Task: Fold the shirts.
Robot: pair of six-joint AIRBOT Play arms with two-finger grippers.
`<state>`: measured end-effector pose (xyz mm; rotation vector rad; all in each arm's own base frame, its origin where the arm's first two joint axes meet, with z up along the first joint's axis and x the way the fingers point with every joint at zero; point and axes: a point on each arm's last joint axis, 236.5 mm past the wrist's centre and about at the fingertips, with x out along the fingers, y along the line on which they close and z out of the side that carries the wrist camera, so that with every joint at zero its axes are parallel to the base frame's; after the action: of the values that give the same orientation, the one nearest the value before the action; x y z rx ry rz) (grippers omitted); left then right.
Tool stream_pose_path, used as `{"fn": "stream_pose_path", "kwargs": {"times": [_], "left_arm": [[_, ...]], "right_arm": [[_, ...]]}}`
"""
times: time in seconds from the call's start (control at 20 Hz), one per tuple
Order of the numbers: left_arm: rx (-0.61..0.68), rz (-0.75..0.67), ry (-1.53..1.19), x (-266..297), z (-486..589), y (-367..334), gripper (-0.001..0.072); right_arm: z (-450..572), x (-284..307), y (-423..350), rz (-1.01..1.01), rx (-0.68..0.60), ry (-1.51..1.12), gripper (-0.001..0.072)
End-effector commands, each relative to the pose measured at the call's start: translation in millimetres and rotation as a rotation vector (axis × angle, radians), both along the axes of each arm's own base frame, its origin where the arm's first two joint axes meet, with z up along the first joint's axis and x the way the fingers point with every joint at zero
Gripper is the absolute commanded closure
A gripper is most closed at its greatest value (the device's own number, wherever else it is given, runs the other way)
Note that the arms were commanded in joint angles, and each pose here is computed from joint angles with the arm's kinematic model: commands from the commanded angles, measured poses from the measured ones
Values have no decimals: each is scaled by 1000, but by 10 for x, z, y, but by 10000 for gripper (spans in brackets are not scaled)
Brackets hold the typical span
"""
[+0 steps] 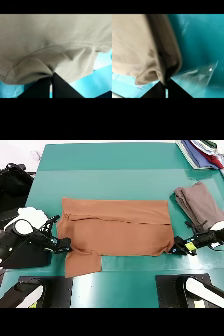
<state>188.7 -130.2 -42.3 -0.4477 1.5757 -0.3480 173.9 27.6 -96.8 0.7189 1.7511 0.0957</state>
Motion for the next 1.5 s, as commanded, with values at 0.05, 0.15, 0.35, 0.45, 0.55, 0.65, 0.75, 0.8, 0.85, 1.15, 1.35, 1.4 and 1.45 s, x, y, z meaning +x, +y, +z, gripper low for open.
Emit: {"fn": "stream_pose_path", "kwargs": {"times": [0.05,0.15,0.35,0.45,0.55,0.65,0.75,0.8,0.85,1.15,1.35,1.4,1.45], "left_arm": [[52,-31,-67,-100,228,125,683],[61,-60,-63,-327,372,162,683],[51,-60,-118,-354,654,148,683],[72,-46,-234,-36,801,181,683],[128,-6,-350,430,911,292,682],[152,-2,-382,807,894,319,682],[161,-8,-387,1171,792,309,681],[164,6,-395,1375,746,306,681],[167,19,-406,1549,714,305,681],[182,65,-441,2185,495,313,681],[184,82,-483,2312,544,325,653],[181,79,-487,2321,596,318,372],[179,75,-492,2330,663,310,177]], "right_arm": [[274,142,-68,117,-88,-98,691],[529,3,-268,197,-197,-105,691],[961,40,-436,193,-329,-236,692],[1092,187,-485,164,-355,-284,692],[1148,415,-494,152,-330,-296,692],[1159,737,-440,140,-281,-324,692],[1124,1074,-360,166,-258,-347,693],[1088,1246,-293,194,-248,-352,692],[1049,1418,-206,214,-229,-357,692],[836,2156,-61,166,-151,-341,692],[880,2450,-47,147,-114,-392,599],[946,2503,-41,151,-93,-421,450],[1017,2532,-68,155,-72,-449,374]]}}
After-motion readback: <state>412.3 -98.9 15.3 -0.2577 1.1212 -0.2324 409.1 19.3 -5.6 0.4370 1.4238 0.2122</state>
